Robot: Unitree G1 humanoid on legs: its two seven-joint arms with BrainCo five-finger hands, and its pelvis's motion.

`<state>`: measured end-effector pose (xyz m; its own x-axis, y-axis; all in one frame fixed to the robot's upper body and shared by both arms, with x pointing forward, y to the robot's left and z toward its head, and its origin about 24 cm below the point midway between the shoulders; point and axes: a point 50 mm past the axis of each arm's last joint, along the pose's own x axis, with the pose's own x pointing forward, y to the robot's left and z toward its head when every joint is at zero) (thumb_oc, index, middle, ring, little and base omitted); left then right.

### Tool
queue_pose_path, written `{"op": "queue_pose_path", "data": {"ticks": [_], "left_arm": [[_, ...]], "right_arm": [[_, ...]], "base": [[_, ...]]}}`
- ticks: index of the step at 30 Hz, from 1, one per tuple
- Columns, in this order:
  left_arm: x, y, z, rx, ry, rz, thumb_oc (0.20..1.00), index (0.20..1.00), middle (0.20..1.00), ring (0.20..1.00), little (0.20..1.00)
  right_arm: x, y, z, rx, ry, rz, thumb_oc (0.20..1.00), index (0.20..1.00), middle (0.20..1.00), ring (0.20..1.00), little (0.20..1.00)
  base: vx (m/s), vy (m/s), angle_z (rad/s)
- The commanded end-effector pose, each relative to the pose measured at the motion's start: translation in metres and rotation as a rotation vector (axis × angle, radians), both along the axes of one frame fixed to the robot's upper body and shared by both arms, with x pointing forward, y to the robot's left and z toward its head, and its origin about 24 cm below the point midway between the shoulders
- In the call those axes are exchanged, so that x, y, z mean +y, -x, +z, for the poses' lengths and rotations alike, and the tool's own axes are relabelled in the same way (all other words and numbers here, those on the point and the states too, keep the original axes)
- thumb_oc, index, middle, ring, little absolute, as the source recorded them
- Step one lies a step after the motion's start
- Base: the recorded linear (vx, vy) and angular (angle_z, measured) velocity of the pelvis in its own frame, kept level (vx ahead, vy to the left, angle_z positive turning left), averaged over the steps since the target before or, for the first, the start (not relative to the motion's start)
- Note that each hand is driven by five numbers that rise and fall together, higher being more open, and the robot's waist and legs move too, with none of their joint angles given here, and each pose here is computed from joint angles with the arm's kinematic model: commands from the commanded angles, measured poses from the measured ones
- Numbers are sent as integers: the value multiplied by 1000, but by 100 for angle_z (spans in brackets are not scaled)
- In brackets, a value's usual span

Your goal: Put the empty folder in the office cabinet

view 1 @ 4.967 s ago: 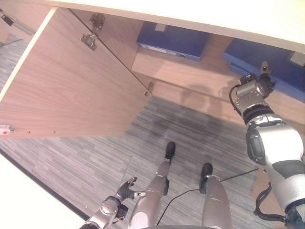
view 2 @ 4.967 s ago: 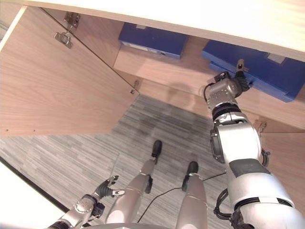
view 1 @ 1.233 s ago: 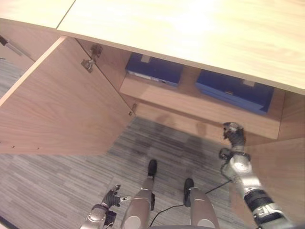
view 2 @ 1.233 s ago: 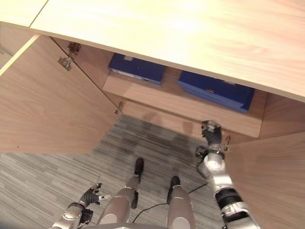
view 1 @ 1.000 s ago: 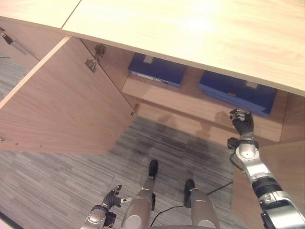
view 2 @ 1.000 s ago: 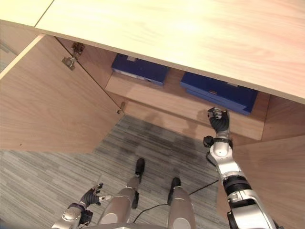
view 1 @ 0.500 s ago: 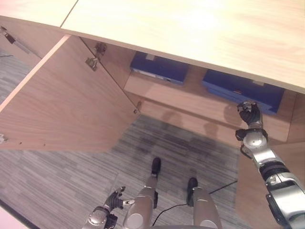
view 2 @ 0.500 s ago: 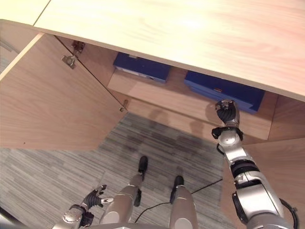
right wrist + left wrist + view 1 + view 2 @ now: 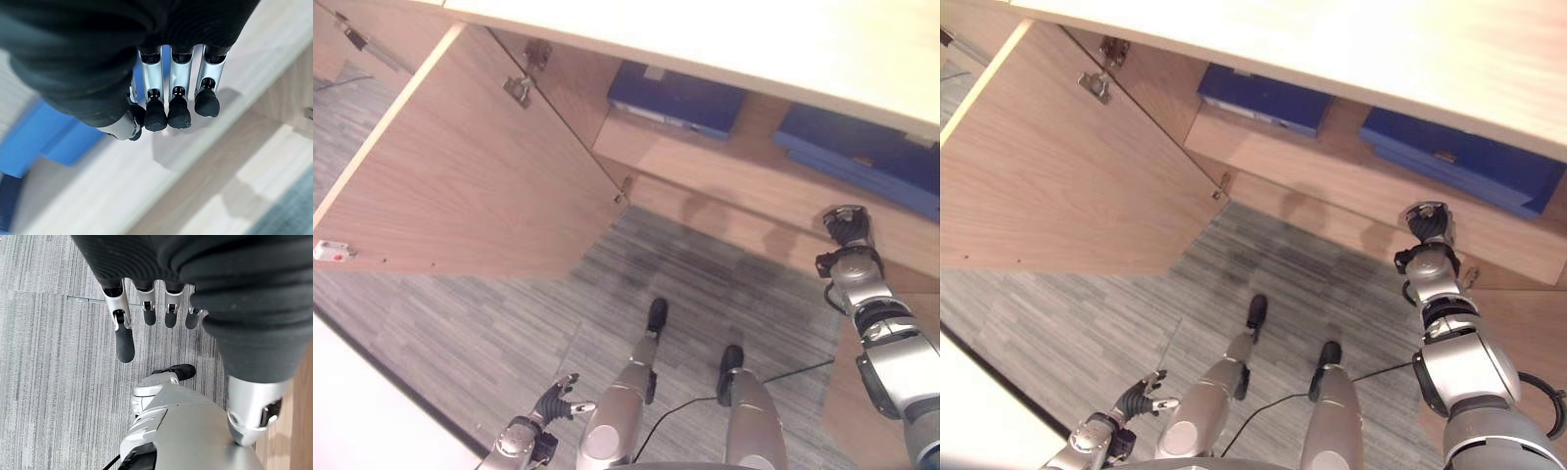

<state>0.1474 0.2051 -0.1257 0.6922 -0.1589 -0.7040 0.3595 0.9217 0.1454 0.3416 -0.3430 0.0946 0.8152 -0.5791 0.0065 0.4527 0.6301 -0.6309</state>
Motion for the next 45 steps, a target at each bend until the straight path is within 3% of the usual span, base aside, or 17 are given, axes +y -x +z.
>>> {"op": "queue_pose_path", "data": {"ticks": [1, 12, 24, 39, 45], "left_arm": [[-5, -18, 7, -41, 4, -50, 1000, 1000, 1000, 1000, 1000], [-10, -20, 10, -50, 29, -80, 1000, 1000, 1000, 1000, 1000], [-5, -17, 20, -63, 78, -146, 1000, 1000, 1000, 1000, 1000], [1, -13, 24, -59, 96, -150, 1000, 1000, 1000, 1000, 1000], [-4, -15, 22, -65, 102, -132, 1000, 1000, 1000, 1000, 1000]], "right_arm": [[-32, 3, 46, -100, 43, -87, 200, 200, 200, 200, 200], [-65, 21, 72, -137, 65, -196, 200, 200, 200, 200, 200], [-105, 50, 167, -284, 183, -313, 200, 200, 200, 200, 200], [-94, 57, 259, -480, 269, -302, 200, 200, 200, 200, 200], [-80, 43, 258, -547, 205, -241, 200, 200, 200, 200, 200]], "base": [[2, -8, 4], [-3, 0, 7], [-5, -9, 10], [1, -5, -1], [10, 14, 11]]}}
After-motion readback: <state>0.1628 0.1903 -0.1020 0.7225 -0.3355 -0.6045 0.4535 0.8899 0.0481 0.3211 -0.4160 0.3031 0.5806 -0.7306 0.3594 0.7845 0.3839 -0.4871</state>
